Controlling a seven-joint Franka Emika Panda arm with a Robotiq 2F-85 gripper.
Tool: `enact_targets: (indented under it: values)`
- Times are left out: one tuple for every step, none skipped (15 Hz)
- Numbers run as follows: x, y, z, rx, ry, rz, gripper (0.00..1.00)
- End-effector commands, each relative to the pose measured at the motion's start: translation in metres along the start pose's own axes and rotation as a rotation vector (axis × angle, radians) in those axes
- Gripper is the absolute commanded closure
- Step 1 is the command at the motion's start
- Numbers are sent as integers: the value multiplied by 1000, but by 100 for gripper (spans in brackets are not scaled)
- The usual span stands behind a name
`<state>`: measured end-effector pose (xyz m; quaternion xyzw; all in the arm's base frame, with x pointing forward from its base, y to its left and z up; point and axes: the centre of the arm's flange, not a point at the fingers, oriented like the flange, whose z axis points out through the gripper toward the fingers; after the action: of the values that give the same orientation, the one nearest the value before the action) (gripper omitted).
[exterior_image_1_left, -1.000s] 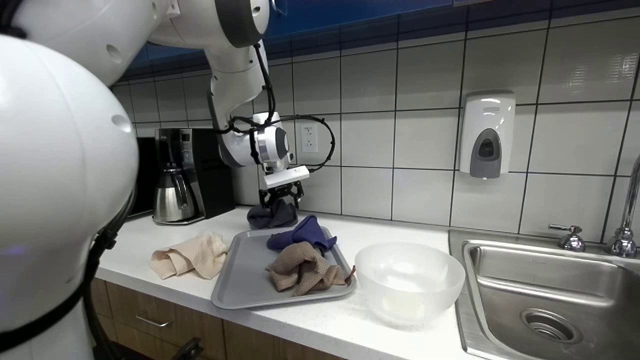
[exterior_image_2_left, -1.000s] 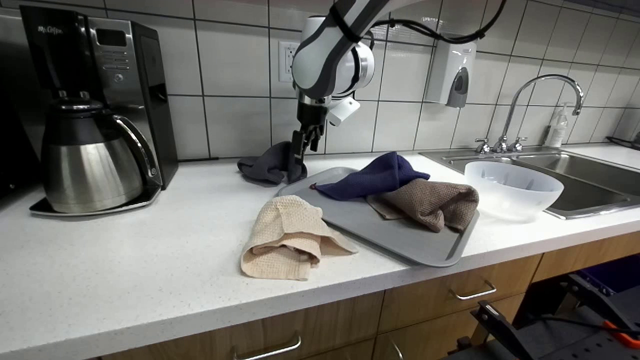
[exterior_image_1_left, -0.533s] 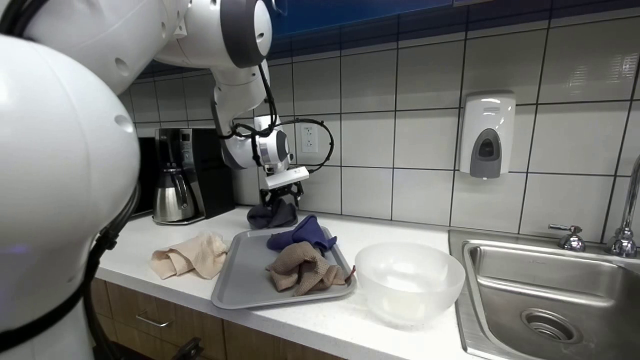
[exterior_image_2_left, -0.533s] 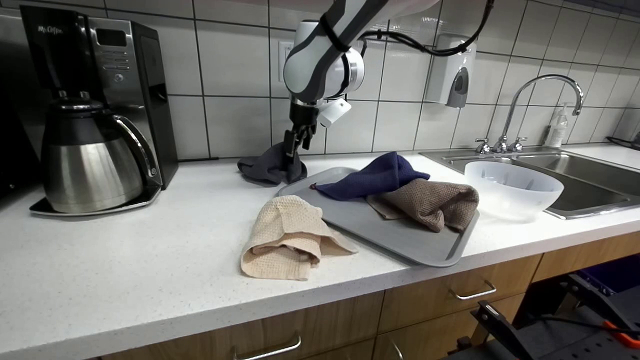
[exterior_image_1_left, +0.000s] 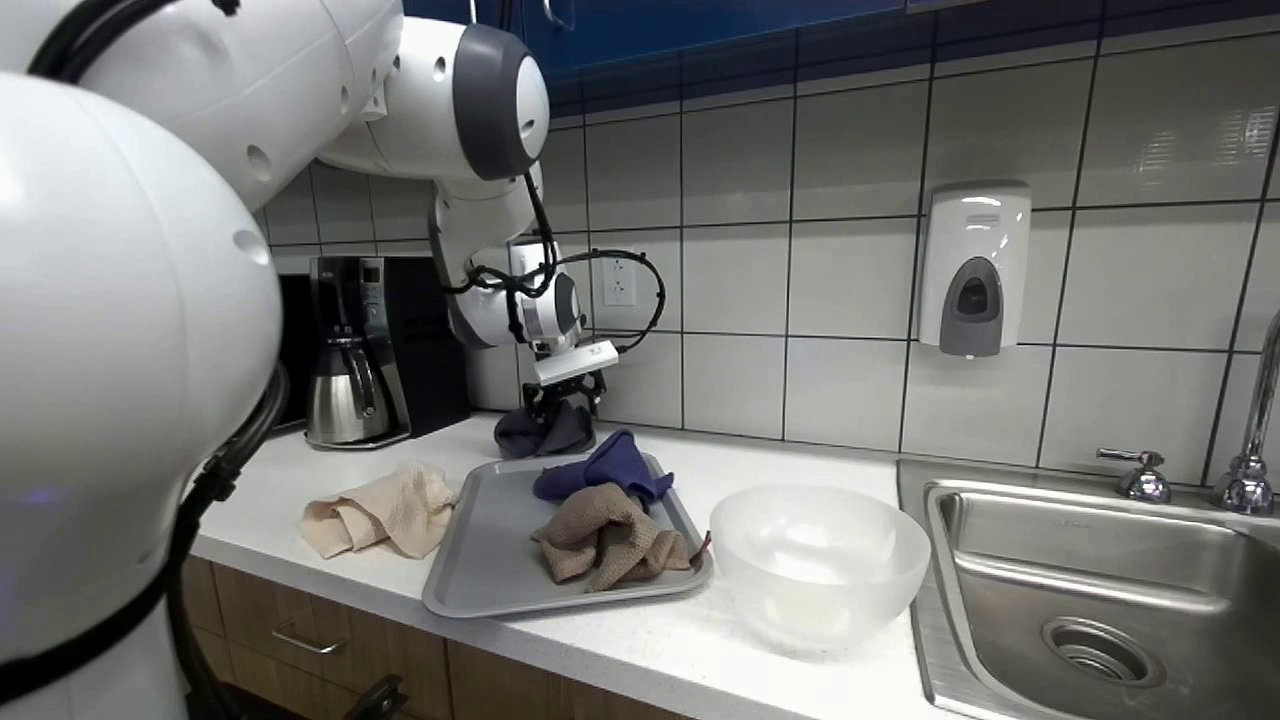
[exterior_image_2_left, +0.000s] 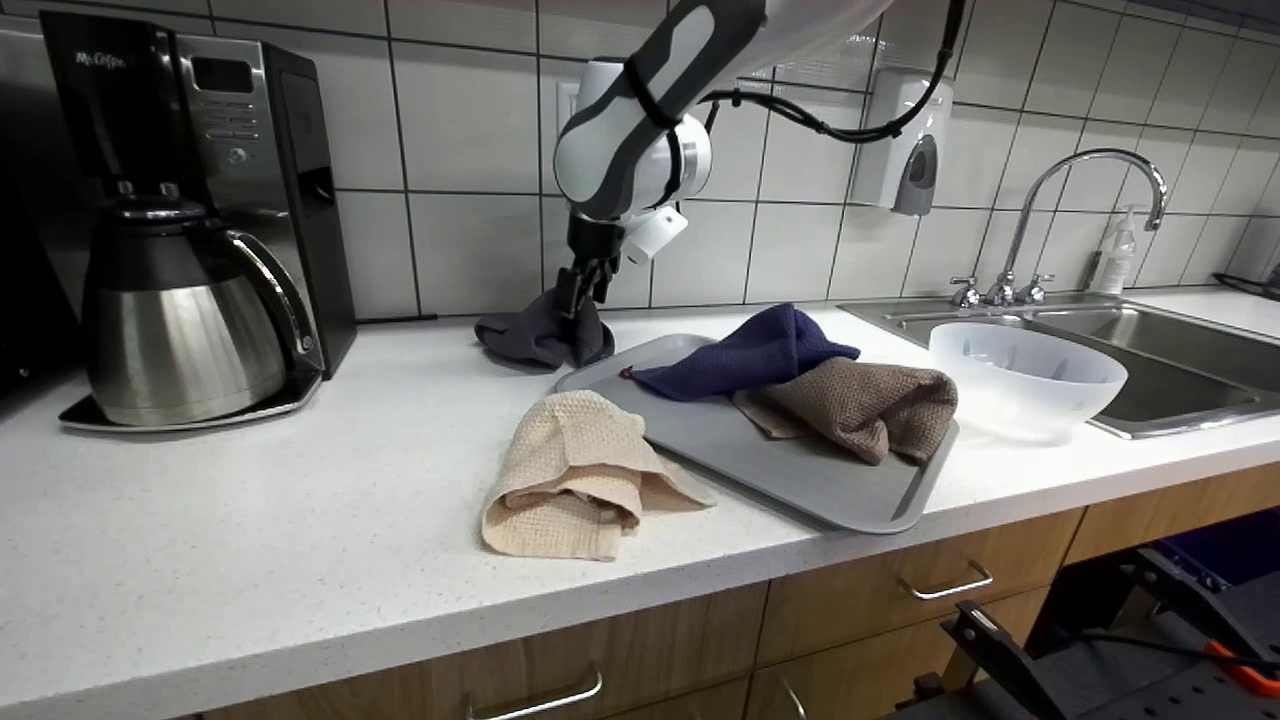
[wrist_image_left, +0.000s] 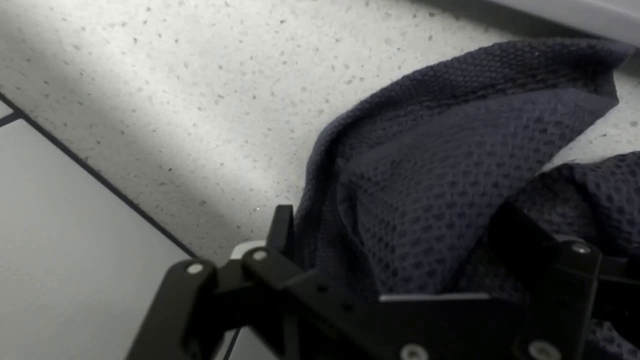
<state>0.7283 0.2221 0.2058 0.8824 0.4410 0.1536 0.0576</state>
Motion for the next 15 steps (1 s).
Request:
enact_targets:
  values:
    - [15, 9, 7, 2, 5, -41, 12]
    - [15, 9, 6, 1, 8, -45, 28]
    - [15, 8, 6, -2, 9, -50, 34]
    - [14, 9, 5, -4, 10, -53, 44]
    - [14, 9, 4, -6, 11, -56, 51]
    - [14, 9, 4, -7, 9, -60, 60]
    - [13, 9, 4, -8, 9, -62, 66]
    - [13, 9, 3, -7, 9, -63, 75]
    - [13, 9, 3, -4, 8, -64, 82]
    - [12, 8, 4, -3, 6, -65, 90]
    - [11, 7, 3, -2, 5, -68, 97]
    - [9, 6, 2, -2, 5, -70, 100]
    - [7, 5, 1, -3, 7, -70, 100]
    - [5, 4, -2, -3, 10, -70, 100]
    - [4, 4, -4, -4, 13, -69, 100]
